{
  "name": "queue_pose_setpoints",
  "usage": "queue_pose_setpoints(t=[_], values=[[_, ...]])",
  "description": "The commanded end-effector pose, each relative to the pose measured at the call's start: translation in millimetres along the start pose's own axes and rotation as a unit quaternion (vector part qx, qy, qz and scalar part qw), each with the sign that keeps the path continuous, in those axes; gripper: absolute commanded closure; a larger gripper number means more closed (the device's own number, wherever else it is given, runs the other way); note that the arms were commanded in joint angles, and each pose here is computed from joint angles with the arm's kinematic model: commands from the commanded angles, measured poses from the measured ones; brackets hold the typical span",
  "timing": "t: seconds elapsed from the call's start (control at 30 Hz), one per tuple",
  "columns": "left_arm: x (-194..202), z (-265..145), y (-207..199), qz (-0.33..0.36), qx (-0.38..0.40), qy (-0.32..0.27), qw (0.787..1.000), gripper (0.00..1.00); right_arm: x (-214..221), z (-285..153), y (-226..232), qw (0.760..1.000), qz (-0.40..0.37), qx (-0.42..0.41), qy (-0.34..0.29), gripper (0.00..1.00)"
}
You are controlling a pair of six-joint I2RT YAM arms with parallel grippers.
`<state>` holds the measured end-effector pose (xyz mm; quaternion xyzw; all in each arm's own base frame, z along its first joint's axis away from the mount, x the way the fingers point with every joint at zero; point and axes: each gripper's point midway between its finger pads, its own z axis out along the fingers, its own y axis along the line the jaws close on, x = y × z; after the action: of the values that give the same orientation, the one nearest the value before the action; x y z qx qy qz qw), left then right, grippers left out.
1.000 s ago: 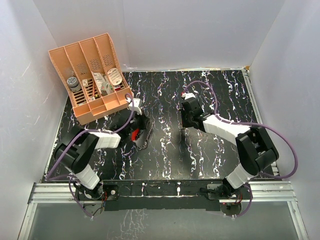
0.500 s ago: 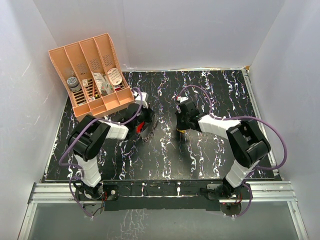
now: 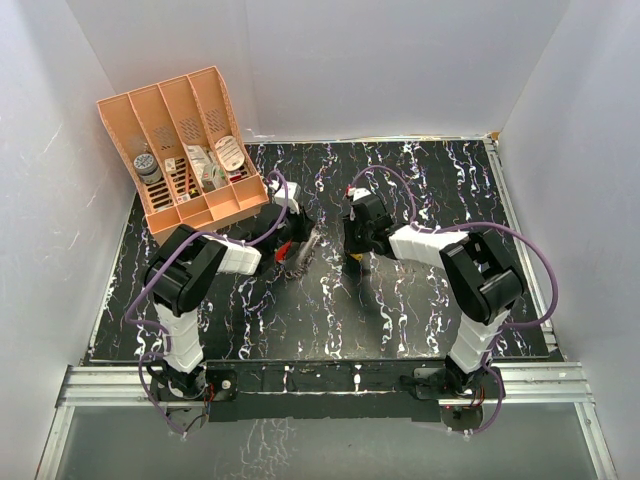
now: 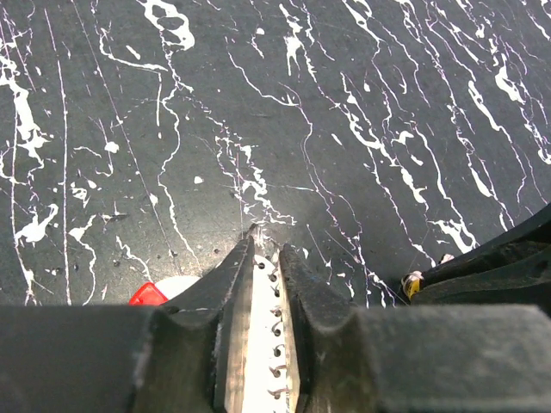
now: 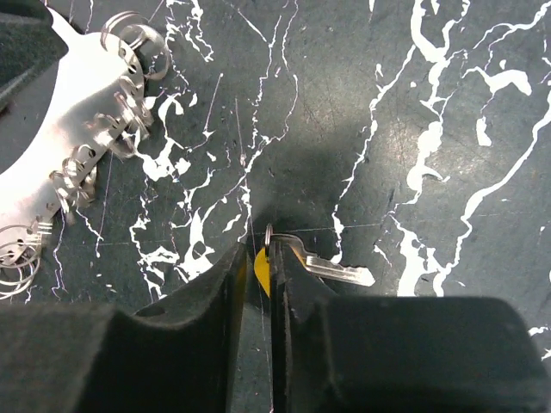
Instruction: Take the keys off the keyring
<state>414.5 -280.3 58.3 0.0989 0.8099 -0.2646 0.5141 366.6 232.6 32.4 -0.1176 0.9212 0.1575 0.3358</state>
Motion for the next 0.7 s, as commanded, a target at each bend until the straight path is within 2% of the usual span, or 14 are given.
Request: queue_pose_setpoints(t=[0.0, 0.2, 0.33, 0.47, 0.5, 0.53, 0.57, 0.67], values=[[-25, -5, -10, 0.006, 0.012, -0.024, 1.000, 0.81, -35, 2, 3, 0.999, -0.012, 0.001, -0.049, 0.81], [-32, -16, -12, 0.007, 0.009, -0.029, 1.000, 0.79, -57, -11, 5, 0.997, -0.017, 0.006, -0.081, 0.80], [-46, -31, -10, 0.013, -0.004, -0.047, 0.999, 0.78, -82, -37, 8, 0.992, -0.025, 0.006, -0.122, 0.78], [-60, -49, 3, 0.017, -0.055, -0.055, 0.997, 0.76, -99, -60, 6, 0.987, -0.027, 0.018, -0.158, 0.75], [-62, -54, 8, 0.018, -0.069, -0.053, 0.996, 0.59, -102, -66, 3, 0.985, -0.027, 0.027, -0.169, 0.73], [-62, -59, 13, 0.020, -0.085, -0.049, 0.995, 0.38, -106, -72, -2, 0.982, -0.027, 0.039, -0.181, 0.73], [-59, -65, 19, 0.022, -0.104, -0.037, 0.994, 0.31, -110, -80, -7, 0.979, -0.025, 0.053, -0.197, 0.72], [-66, -87, 35, 0.021, -0.161, -0.035, 0.986, 0.28, -127, -108, -20, 0.962, -0.011, 0.090, -0.257, 0.71]])
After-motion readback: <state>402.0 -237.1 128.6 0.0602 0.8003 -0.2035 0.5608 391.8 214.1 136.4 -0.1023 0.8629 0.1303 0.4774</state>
